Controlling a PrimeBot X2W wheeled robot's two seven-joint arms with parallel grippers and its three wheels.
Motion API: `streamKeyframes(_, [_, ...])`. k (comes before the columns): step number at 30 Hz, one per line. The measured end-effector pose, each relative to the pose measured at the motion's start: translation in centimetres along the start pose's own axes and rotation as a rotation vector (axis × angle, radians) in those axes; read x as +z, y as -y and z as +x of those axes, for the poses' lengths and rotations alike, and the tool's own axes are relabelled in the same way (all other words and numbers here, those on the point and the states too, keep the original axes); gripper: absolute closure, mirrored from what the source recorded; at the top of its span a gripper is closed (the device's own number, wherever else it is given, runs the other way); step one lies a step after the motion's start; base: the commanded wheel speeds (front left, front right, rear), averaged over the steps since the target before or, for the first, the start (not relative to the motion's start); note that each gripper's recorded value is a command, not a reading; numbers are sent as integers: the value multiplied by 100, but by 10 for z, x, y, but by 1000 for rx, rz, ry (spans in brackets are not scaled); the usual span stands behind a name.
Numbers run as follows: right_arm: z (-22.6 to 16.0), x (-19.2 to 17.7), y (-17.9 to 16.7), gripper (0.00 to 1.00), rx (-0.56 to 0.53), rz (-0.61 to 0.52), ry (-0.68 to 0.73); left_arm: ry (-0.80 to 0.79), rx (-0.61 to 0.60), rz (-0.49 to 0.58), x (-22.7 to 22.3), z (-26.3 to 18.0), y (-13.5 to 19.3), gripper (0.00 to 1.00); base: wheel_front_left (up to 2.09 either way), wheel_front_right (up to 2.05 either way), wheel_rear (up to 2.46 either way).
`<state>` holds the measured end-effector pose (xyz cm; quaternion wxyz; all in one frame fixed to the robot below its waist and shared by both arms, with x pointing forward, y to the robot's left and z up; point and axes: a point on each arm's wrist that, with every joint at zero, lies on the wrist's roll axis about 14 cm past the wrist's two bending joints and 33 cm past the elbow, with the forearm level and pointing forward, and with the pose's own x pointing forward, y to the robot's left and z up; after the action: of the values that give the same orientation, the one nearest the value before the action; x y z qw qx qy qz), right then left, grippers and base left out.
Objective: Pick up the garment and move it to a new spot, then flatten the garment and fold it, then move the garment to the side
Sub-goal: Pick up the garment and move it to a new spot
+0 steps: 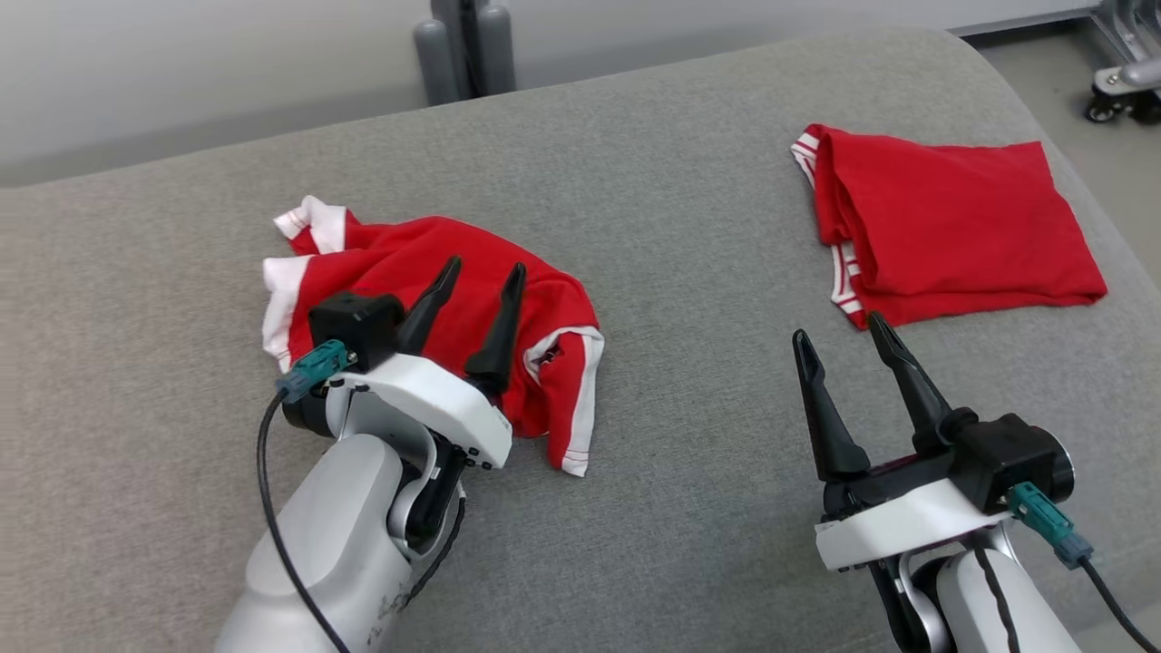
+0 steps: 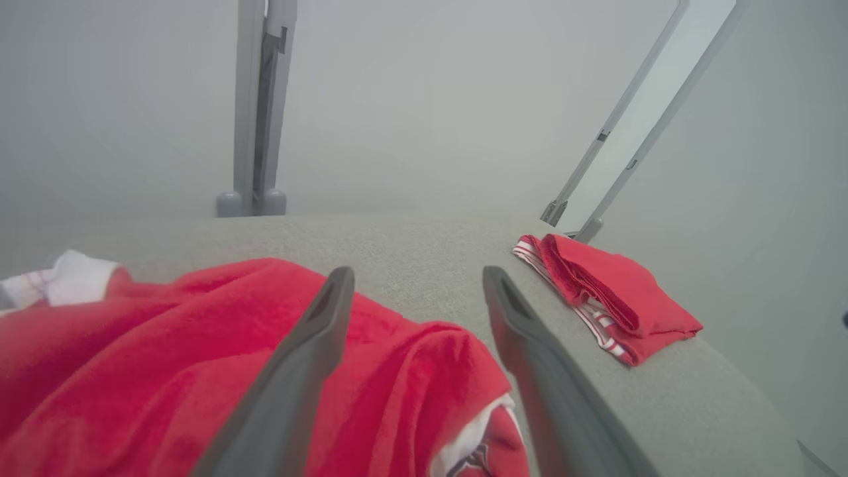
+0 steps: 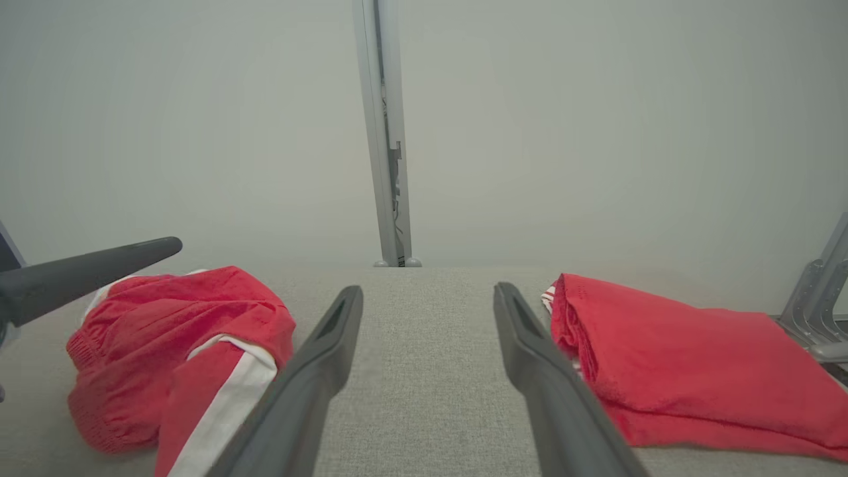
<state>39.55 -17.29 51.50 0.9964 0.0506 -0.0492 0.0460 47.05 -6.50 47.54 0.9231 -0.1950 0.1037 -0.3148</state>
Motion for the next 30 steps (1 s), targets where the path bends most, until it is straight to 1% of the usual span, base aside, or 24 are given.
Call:
streamKeyframes(2, [3, 1, -9, 0, 27, 8, 5, 50, 33, -12, 12, -10, -7, 0, 0, 0, 0])
streamKeyframes(7, [9, 1, -34, 0, 103, 30, 11, 164, 153, -27, 38, -44, -38, 0, 0, 0, 0])
streamKeyframes(11, [11, 2, -54, 0, 160, 51, 16, 244, 254, -19, 56, -82, -62, 0, 0, 0, 0])
streamKeyframes(17, [11, 5, -74, 0, 214, 68, 25, 339, 394, -8, 71, -142, -82, 0, 0, 0, 0])
streamKeyframes(20, [7, 7, -80, 0, 230, 71, 31, 363, 458, 7, 70, -171, -87, 0, 0, 0, 0])
streamKeyframes(26, [-8, 7, -85, 0, 239, 75, 25, 393, 547, 38, 62, -220, -87, 0, 0, 0, 0])
streamKeyframes(30, [-17, 5, -81, 0, 227, 77, 16, 401, 589, 89, 59, -243, -85, 0, 0, 0, 0])
